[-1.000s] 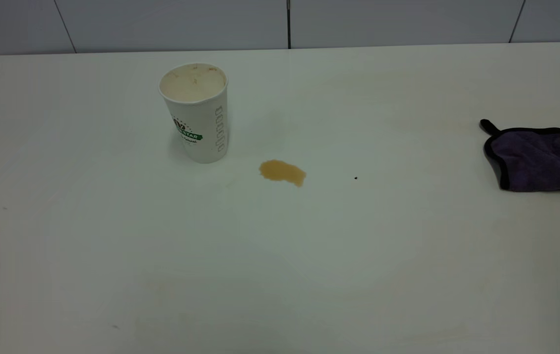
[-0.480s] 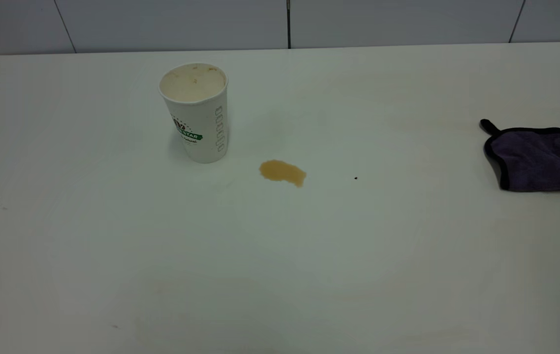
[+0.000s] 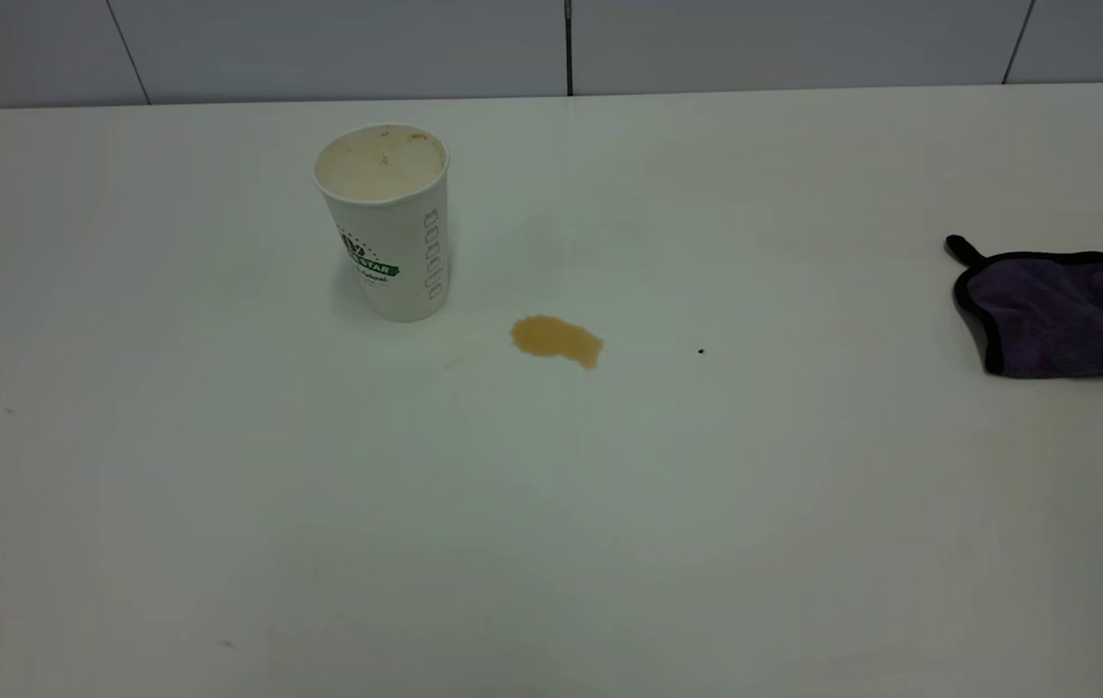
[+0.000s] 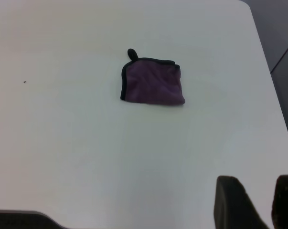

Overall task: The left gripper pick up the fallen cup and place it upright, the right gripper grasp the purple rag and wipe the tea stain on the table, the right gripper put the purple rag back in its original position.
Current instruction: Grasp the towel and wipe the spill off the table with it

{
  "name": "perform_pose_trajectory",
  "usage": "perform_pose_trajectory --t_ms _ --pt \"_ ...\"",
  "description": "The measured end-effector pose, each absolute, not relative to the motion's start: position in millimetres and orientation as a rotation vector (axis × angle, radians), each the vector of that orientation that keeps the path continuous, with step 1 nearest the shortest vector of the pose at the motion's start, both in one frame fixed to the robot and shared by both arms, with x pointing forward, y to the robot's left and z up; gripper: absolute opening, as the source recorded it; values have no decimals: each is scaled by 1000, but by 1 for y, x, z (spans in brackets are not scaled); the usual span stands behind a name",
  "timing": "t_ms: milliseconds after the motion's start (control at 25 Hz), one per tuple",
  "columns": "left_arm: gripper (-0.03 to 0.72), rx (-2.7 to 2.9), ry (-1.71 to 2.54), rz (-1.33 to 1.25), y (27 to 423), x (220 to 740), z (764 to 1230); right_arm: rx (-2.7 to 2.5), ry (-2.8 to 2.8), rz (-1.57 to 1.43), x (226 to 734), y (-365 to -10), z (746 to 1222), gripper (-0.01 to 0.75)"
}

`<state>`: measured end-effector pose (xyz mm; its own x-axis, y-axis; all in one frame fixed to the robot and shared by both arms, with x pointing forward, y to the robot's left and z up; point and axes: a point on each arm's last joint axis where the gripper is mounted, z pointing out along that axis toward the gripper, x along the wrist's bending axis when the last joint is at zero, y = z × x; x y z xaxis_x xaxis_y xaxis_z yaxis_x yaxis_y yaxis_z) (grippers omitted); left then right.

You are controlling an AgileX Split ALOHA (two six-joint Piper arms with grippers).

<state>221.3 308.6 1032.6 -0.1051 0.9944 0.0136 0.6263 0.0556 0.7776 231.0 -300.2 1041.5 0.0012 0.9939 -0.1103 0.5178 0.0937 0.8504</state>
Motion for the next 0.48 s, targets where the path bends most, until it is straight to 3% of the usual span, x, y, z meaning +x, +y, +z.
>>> perform_pose_trajectory --t_ms 320,480 --pt "377 1621 1790 868 309 221 1033 1617 1555 849 232 -300 1042 272" --pt "377 1621 1790 868 309 221 1033 1713 1507 851 249 -303 1062 455"
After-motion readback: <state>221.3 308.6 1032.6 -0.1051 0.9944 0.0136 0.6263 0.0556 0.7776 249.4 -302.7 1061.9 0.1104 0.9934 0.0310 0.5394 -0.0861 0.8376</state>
